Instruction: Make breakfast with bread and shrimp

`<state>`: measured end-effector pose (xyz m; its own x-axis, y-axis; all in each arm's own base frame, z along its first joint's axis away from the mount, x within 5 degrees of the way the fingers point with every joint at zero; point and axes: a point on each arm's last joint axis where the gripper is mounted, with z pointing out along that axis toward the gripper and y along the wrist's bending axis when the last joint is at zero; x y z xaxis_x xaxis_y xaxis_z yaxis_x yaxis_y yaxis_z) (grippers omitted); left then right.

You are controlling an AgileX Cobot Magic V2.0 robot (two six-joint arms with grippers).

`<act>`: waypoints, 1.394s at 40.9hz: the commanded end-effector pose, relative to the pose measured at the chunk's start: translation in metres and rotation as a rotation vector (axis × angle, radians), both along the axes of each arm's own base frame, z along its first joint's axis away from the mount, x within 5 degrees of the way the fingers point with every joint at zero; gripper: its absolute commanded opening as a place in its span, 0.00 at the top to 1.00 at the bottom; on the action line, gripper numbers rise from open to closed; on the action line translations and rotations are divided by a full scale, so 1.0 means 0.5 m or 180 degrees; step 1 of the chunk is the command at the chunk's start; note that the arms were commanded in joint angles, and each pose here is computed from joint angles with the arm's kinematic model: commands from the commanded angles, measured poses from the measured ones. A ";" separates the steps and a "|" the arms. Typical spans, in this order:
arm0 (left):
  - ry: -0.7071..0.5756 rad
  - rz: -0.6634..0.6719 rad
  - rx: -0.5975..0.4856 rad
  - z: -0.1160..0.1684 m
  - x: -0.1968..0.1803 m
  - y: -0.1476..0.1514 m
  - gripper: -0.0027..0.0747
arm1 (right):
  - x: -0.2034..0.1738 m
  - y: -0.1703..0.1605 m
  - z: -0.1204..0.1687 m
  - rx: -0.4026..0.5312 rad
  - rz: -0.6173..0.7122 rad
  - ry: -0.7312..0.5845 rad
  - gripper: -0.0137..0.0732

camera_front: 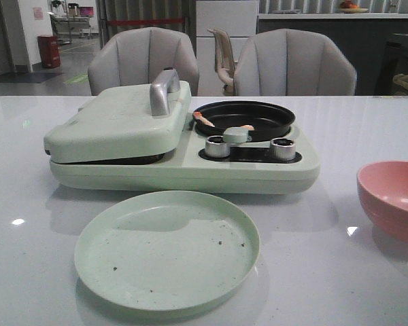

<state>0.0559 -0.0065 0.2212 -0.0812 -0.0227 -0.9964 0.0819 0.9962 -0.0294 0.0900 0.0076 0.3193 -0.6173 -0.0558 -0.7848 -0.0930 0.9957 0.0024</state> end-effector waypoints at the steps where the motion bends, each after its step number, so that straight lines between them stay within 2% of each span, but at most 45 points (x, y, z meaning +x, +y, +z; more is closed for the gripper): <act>1: -0.0493 0.0152 -0.0120 0.016 -0.010 0.007 0.84 | 0.006 -0.001 0.025 0.0003 -0.0017 -0.0278 0.80; 10: -0.0503 0.0096 -0.0278 -0.024 -0.003 0.007 0.84 | 0.006 -0.001 0.025 0.0002 -0.0016 -0.0270 0.80; 40: -0.0614 0.0047 -0.0293 -0.016 -0.004 0.006 0.84 | 0.006 -0.001 0.025 0.0002 -0.0016 -0.0270 0.80; 50: -0.0640 0.0054 0.0052 -0.016 -0.004 0.006 0.84 | 0.006 -0.001 0.025 0.0002 -0.0016 -0.0270 0.80; 57: -0.0762 0.0050 0.0004 -0.009 -0.005 0.006 0.84 | 0.006 -0.001 0.025 0.0002 -0.0016 -0.0270 0.80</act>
<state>0.0561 -0.0032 0.2062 0.0156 -0.0013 -0.9999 0.0586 0.9983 -0.0004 0.0898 0.0076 0.3189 -0.6207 -0.0561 -0.7821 -0.0932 0.9956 0.0025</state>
